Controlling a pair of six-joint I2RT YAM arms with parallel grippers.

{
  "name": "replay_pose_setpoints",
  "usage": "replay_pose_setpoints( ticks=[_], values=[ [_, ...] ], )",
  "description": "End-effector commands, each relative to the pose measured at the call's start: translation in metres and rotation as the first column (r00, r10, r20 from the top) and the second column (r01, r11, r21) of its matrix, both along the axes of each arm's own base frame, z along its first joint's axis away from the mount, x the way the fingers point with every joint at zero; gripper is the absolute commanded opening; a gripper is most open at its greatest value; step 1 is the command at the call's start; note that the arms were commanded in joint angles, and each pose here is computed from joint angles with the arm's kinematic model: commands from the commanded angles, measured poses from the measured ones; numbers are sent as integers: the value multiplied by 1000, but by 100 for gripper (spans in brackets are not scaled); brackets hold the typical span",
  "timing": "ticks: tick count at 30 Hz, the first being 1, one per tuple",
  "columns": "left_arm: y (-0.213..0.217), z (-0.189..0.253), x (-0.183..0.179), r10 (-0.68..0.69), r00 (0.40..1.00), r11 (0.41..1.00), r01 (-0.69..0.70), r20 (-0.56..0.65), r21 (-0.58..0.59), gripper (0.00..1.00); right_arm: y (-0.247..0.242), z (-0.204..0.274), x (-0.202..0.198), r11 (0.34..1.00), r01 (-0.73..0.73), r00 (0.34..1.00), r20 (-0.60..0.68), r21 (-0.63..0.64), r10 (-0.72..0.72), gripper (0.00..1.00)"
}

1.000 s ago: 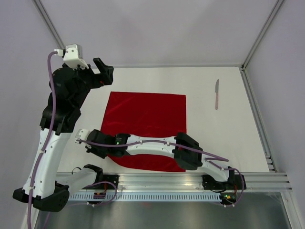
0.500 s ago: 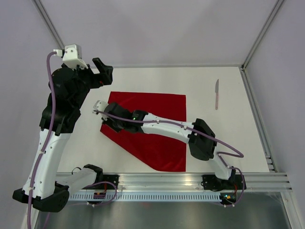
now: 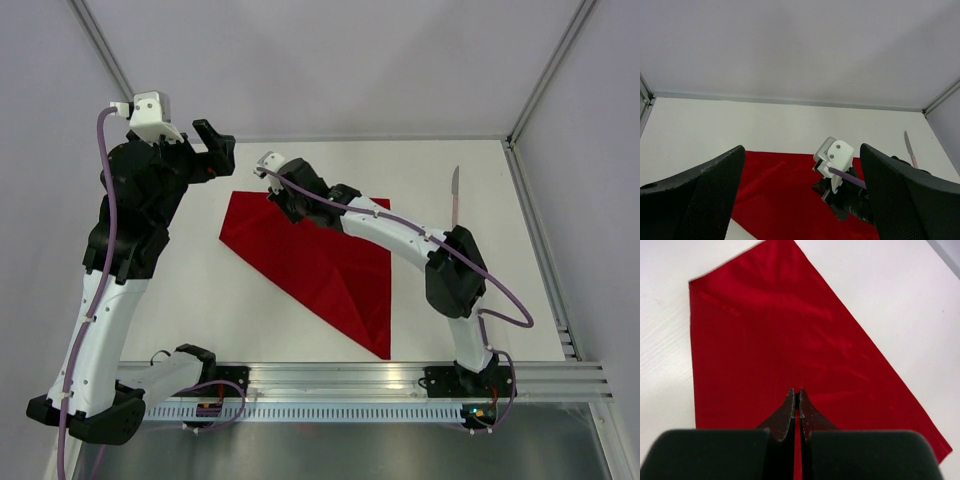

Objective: Fold the napkin, place the utensils inside, and roll it up
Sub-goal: Fold the napkin

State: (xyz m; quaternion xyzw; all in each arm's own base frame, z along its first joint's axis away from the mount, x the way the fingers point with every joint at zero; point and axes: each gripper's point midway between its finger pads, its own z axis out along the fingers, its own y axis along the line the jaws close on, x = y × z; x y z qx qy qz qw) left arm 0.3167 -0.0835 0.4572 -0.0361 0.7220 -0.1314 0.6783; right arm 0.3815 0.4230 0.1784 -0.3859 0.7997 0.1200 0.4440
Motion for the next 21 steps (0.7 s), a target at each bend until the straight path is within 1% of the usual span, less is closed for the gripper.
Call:
replay_pose_setpoints(
  ticks=[1, 8, 21],
  values=[
    [8, 11, -1, 19, 999, 999, -21, 47, 44, 100, -19, 18, 7, 1000, 29, 999, 44, -2, -28, 0],
    [7, 9, 1, 19, 999, 998, -21, 45, 51, 100, -62, 7, 42, 992, 126, 992, 30, -5, -126, 1],
    [4, 4, 7, 11, 999, 998, -13, 32, 57, 100, -113, -1, 76, 970, 244, 970, 15, 3, -244, 0]
  ],
)
